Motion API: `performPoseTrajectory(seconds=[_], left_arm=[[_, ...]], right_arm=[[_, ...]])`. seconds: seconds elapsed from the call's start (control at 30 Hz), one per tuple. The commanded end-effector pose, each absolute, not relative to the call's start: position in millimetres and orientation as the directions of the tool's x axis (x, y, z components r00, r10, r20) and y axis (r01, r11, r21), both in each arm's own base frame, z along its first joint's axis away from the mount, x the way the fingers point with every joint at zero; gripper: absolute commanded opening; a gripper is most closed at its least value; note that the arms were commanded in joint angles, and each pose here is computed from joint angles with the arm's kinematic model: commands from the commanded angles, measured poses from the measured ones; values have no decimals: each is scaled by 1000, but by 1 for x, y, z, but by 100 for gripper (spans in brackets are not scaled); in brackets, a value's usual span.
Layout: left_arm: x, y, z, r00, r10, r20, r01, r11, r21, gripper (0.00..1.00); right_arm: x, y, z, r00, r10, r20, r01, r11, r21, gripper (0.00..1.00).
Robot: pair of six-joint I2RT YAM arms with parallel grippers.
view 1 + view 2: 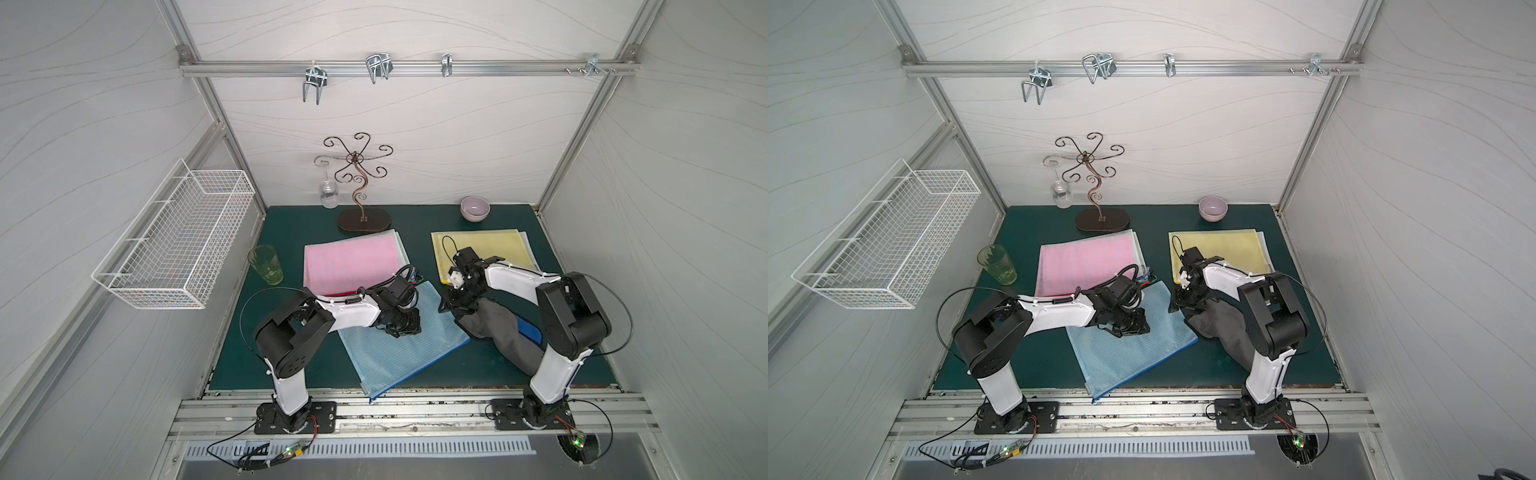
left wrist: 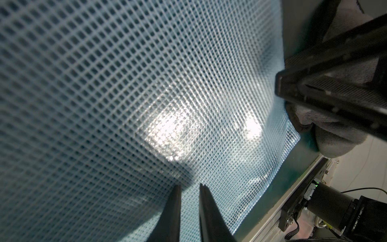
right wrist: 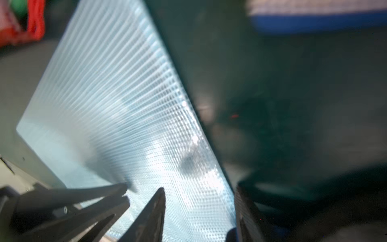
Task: Wipe the document bag
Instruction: Pick up the document bag from the center of the board.
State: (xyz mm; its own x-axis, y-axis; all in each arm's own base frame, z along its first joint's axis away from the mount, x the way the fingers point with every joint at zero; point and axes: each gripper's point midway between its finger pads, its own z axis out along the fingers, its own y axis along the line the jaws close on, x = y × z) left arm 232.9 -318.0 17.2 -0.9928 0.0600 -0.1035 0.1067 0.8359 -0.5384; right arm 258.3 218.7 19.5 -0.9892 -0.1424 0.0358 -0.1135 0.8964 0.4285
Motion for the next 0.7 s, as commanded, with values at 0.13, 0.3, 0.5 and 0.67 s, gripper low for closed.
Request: performPoseTrajectory(seconds=[0.13, 0.3, 0.5, 0.67], left_arm=[[217, -288, -12, -999, 36, -28, 45, 902, -430, 21], [217, -285, -10, -999, 27, -34, 39, 903, -428, 21], [225, -284, 21, -993, -1, -115, 52, 888, -457, 21], [237, -275, 70, -978, -42, -205, 67, 866, -496, 28]], right_arm=[[186, 258, -15, -918, -323, 230, -162, 834, 527, 53], [193, 257, -5, -929, -312, 200, -173, 842, 510, 29], [210, 257, 35, -944, -311, 112, -223, 849, 479, 0], [241, 234, 82, -966, -256, 23, -229, 898, 375, 0]])
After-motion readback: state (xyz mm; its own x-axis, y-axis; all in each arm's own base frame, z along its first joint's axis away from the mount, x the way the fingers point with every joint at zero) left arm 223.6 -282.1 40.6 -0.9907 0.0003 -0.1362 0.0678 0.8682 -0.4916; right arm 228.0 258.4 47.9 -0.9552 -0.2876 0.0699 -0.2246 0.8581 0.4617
